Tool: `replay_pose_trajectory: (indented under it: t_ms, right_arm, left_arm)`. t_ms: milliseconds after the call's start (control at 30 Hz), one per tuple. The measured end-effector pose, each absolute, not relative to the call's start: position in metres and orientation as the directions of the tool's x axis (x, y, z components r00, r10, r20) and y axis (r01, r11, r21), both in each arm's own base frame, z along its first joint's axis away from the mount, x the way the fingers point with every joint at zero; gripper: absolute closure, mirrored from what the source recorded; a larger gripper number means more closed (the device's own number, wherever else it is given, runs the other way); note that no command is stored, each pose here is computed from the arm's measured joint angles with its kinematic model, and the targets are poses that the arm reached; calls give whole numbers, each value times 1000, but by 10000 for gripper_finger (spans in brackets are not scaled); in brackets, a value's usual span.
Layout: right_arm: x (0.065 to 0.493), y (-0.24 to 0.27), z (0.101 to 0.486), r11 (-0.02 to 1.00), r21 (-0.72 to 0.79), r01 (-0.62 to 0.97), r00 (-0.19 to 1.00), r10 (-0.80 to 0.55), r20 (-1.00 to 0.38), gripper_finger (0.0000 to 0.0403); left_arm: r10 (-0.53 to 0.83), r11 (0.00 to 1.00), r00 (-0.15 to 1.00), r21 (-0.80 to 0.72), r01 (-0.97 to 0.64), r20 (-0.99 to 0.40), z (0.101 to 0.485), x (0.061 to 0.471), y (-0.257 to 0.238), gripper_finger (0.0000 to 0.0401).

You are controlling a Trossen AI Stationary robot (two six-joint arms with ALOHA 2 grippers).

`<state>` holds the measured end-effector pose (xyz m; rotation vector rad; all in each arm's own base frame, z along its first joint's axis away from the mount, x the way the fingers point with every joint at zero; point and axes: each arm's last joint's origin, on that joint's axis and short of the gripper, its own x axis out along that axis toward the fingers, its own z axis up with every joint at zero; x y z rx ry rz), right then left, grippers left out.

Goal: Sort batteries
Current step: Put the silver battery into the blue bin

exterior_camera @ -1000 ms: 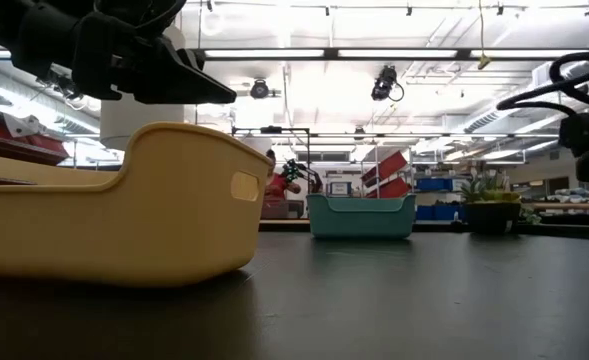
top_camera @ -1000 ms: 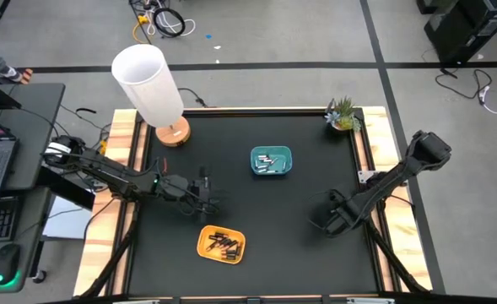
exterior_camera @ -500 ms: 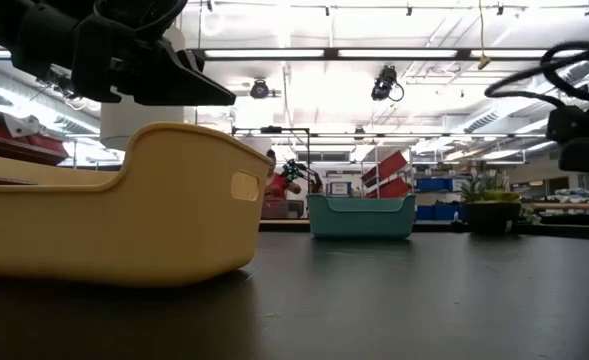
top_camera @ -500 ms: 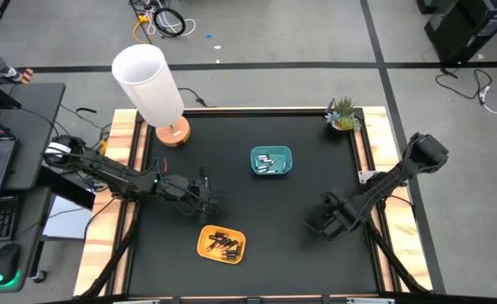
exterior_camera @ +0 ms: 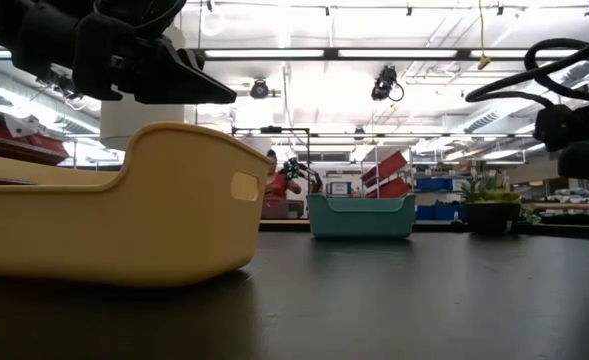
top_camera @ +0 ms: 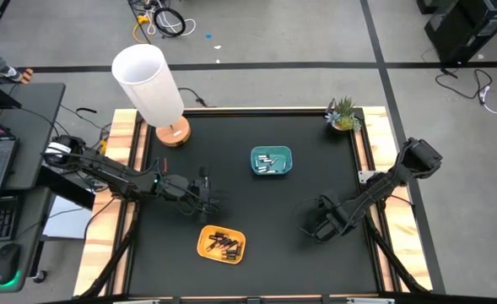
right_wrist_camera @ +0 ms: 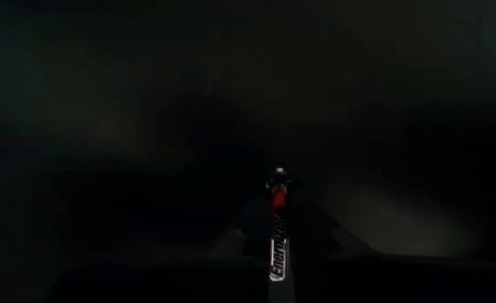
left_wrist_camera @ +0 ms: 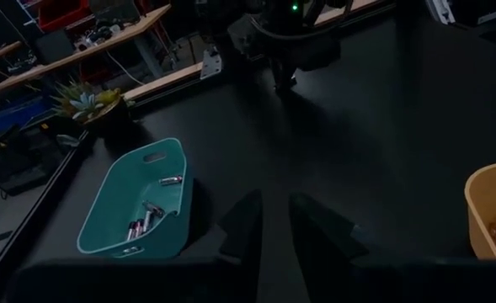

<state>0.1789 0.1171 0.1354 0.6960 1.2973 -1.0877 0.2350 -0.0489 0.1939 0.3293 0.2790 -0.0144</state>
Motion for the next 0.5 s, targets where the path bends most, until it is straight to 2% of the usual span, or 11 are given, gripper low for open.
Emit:
replay_pose_trajectory:
  t_ms: [67,267,400,500]
  right_arm:
    - [184,118,138,385,-131,914,-34,-250,-968,389]
    - [213,114,162,454,87,887,257,-328,-909,396]
    - [240,101,174,532,204,822,443,-371,-816,397]
    - [264,84,182,614,234,754,558,-410,-722,398]
  left_arm:
    - [32,946,961,317,59,-273,194,235,-49,323]
    - [31,948,966,315,53,-256,196,235,-49,323]
    - [29,949,971,313,48,-237,198,236,-49,323]
    - [28,949,974,311,44,-224,199,236,-49,323]
